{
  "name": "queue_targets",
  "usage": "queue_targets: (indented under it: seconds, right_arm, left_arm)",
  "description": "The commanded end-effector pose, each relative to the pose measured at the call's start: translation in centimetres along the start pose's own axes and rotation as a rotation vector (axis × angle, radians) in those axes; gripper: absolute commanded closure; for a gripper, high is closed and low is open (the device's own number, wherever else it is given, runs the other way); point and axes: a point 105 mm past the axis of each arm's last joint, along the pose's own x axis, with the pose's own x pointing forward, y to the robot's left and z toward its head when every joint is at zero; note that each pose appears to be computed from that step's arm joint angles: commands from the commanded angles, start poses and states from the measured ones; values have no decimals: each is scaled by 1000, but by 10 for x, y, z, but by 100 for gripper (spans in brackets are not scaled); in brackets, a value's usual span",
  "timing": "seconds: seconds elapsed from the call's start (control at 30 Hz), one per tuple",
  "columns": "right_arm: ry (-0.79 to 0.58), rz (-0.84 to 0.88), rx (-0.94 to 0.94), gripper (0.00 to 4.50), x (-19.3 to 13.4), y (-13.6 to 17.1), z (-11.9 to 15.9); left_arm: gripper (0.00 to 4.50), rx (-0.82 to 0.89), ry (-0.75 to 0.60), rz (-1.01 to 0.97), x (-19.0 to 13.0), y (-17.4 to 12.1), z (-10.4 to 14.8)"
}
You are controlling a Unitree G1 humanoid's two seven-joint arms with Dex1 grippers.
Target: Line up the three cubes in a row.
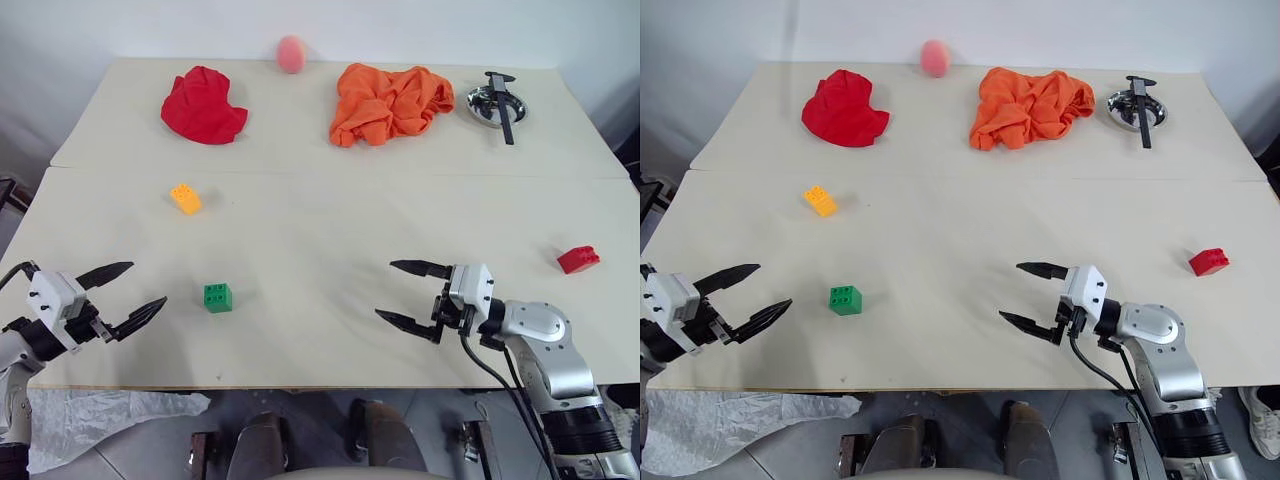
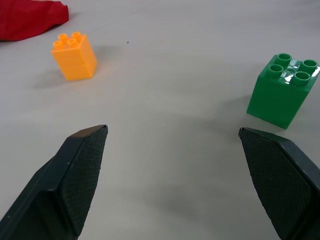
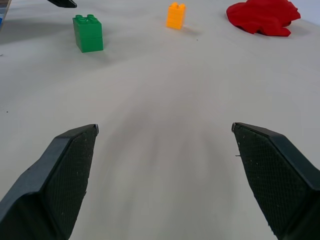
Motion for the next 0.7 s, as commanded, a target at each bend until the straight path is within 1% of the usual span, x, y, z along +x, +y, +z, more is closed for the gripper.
queue_targets:
  seconds: [0.03, 0.17, 0.2, 0.23, 0.3, 0.37, 0.43, 0.5, 0.57, 0.6, 0.7]
  right_arm:
    - [-24, -23, -46, 0, -3, -5, 11]
    - [-33, -49, -56, 0, -6, -7, 16]
    - [-43, -87, -51, 0, -12, -11, 20]
    - [-60, -161, -45, 0, -24, -19, 29]
    - [-64, -337, -53, 0, -56, -33, 43]
    - [-29, -482, -86, 0, -85, -38, 50]
    - [10, -611, -104, 0, -113, -38, 52]
    - [82, -733, -114, 0, -148, -33, 50]
    - [147, -848, -112, 0, -179, -27, 46]
    - [174, -901, -96, 0, -193, -23, 43]
    - [299, -1038, -19, 0, -241, -5, 18]
  left_arm:
    - [3, 40, -10, 17, 0, 7, 7]
    - [3, 7, -31, 9, 6, 5, 13]
    - [3, -15, -36, -31, 10, 0, 18]
    - [3, -46, -78, -113, 20, -10, 32]
    - [3, -56, -195, -233, 47, -29, 65]
    - [3, -16, -245, -341, 68, -47, 83]
    - [3, 14, -267, -422, 82, -59, 93]
    - [3, 45, -258, -529, 94, -75, 97]
    - [3, 56, -267, -594, 102, -85, 101]
    - [3, 50, -277, -609, 105, -87, 103]
    - [3, 37, -286, -644, 116, -93, 104]
